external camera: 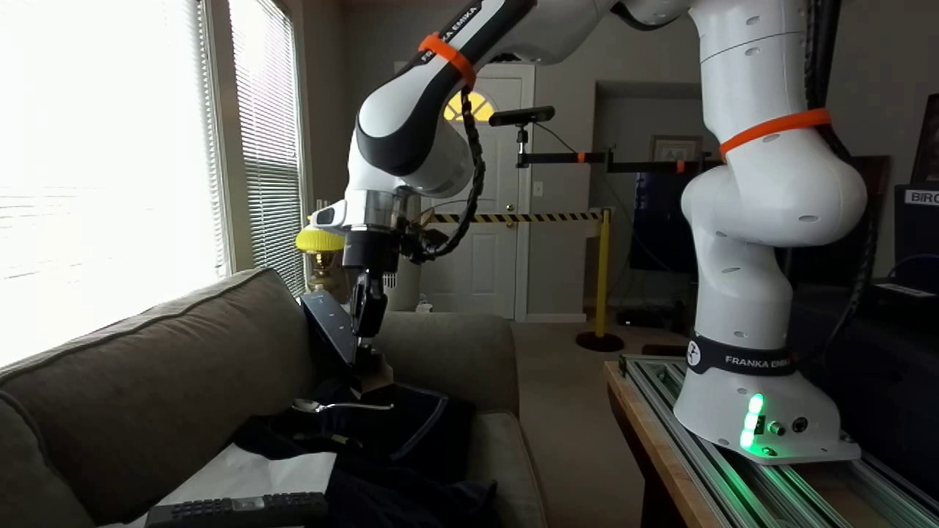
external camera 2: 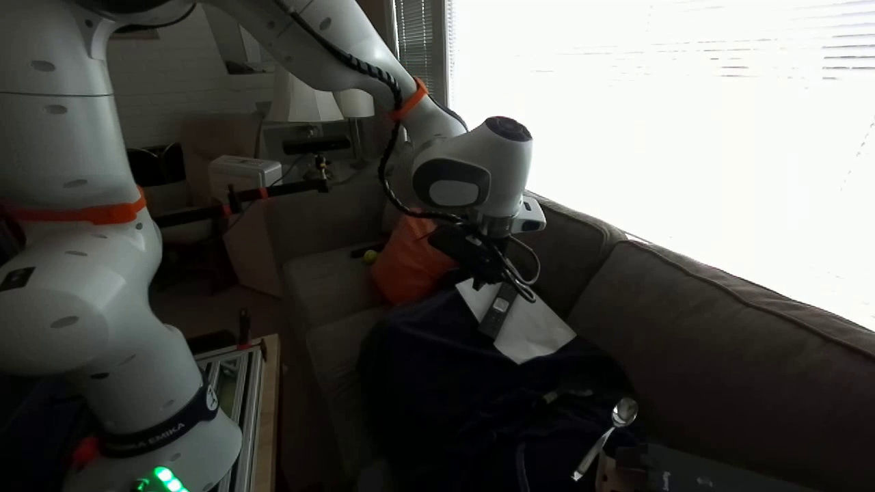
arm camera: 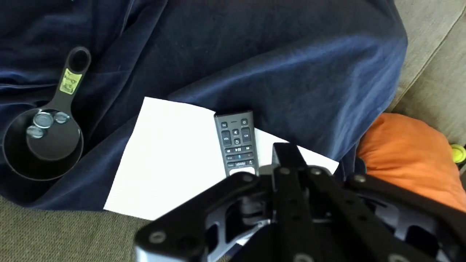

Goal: Press a button on the remote

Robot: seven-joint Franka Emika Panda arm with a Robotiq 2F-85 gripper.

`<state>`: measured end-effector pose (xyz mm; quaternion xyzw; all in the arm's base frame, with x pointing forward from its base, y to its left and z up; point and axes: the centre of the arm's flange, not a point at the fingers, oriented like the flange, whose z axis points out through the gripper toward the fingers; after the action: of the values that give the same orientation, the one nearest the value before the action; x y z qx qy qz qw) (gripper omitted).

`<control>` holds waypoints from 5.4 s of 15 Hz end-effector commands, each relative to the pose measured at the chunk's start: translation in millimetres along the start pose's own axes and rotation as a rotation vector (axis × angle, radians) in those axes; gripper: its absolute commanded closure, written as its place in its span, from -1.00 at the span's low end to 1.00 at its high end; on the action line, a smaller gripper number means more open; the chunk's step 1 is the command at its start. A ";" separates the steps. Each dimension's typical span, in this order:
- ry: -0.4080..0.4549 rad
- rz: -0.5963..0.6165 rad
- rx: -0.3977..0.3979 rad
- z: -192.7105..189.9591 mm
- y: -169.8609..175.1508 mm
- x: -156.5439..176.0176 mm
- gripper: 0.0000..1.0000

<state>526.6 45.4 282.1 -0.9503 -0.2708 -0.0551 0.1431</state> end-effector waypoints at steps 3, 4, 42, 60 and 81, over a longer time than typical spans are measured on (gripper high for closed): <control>-0.048 -0.007 0.046 41.4 8.7 15.6 1.00; -0.059 -0.009 0.053 45.8 8.3 16.4 1.00; -0.022 0.050 -0.012 182.8 37.5 36.5 1.00; 0.002 0.060 0.001 157.6 29.0 17.1 1.00; 0.006 0.048 0.022 170.8 25.8 22.1 1.00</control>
<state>566.8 87.8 123.2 -0.9546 -0.2481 -0.0458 0.1584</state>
